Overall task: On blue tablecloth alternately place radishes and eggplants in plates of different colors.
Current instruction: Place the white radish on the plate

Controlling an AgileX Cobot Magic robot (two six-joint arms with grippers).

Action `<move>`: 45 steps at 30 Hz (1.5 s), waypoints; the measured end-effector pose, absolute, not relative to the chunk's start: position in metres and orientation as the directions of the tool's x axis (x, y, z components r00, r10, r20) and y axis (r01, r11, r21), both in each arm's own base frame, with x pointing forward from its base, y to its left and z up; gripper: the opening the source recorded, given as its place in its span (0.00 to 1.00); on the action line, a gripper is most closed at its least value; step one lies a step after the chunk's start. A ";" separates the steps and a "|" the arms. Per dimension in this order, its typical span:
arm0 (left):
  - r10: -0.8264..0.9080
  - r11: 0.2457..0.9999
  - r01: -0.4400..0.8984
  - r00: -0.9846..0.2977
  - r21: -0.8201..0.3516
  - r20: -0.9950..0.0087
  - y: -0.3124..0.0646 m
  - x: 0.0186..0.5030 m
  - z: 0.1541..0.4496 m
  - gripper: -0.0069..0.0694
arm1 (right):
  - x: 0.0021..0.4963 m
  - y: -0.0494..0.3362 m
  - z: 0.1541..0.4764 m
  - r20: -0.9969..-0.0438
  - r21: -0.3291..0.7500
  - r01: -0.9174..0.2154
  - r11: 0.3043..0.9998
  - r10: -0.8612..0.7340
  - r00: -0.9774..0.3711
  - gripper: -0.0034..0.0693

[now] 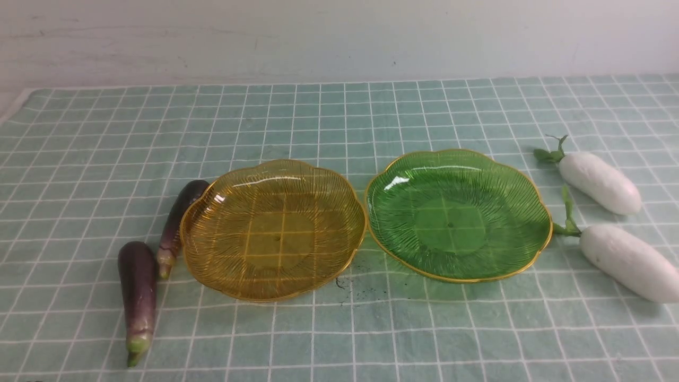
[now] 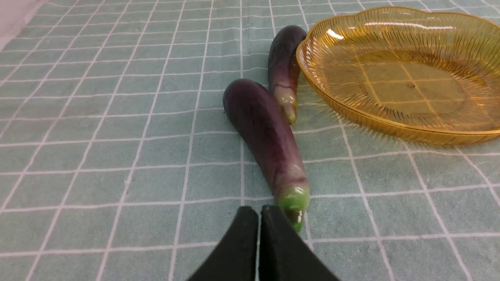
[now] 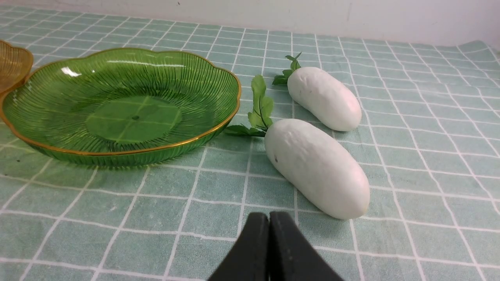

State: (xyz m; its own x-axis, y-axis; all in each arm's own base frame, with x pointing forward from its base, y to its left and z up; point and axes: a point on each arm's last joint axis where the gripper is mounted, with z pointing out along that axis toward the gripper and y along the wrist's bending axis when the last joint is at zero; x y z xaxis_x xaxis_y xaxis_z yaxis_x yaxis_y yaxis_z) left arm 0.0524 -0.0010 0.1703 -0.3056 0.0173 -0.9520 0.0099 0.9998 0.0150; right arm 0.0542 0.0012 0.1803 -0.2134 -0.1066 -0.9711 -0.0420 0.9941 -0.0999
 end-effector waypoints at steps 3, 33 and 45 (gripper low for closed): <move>0.017 1.000 0.010 -0.306 0.015 -0.952 -0.001 0.052 0.170 0.08 | 0.054 0.001 0.180 -0.971 -0.100 -0.042 0.994 -0.107 -0.213 0.03; -0.350 0.932 -0.021 -0.306 -0.361 -0.886 -0.009 0.052 0.171 0.08 | 0.055 0.004 0.182 -0.974 0.118 -0.032 0.992 0.110 -0.196 0.03; -0.940 0.231 -0.023 -0.264 -0.973 -0.217 -0.023 0.054 0.190 0.08 | 0.055 0.015 0.190 -0.566 0.820 -0.032 0.571 0.802 -0.189 0.03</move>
State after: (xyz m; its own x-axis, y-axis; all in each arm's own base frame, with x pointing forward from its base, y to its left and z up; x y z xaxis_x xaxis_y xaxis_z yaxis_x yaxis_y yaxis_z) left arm 0.0536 -0.0235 0.1903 -0.2641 -0.9397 -0.2171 -0.0232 0.2312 -0.9726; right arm 0.0550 0.0152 0.1900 -0.1889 0.8025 -0.5660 -0.0315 0.5711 0.8202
